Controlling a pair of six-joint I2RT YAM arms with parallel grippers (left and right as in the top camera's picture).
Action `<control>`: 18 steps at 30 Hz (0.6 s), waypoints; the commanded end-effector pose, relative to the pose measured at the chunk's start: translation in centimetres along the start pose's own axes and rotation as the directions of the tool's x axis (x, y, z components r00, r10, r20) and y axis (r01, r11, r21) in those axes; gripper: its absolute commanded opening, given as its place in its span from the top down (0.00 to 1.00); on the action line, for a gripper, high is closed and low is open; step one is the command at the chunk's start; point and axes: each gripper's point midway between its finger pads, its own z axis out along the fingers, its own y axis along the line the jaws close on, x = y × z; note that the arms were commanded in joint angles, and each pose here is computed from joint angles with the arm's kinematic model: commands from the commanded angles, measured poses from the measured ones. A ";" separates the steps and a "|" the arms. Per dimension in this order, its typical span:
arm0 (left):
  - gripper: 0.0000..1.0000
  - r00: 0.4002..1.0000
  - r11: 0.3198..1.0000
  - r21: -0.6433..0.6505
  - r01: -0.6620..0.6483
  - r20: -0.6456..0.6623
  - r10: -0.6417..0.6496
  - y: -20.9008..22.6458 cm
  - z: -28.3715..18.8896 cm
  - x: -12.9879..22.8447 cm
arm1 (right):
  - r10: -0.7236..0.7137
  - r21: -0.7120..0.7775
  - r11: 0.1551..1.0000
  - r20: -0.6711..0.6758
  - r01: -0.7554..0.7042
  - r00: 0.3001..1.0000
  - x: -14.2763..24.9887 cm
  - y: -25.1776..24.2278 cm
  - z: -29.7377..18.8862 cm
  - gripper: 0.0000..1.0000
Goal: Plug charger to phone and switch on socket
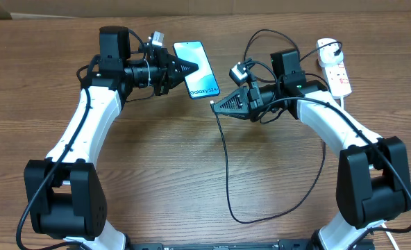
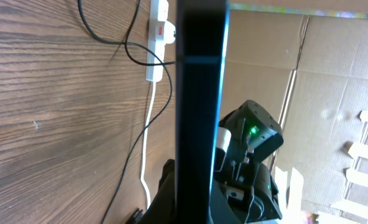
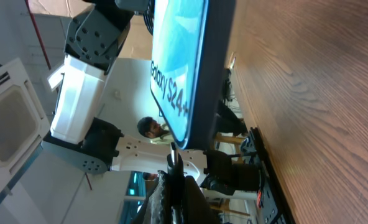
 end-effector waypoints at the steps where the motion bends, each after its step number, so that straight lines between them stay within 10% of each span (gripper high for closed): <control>1: 0.96 0.999 0.999 0.034 -0.015 -0.032 0.016 -0.9 -0.1 0.3 | -0.046 -0.029 0.999 -0.011 0.046 0.999 -0.1 2.0 -0.2 0.96; 18: 0.96 1.000 0.998 0.064 -0.001 -0.018 0.003 -0.5 0.1 -1.3 | -0.048 -0.029 0.998 -0.011 0.048 0.999 -0.1 2.0 -0.2 0.96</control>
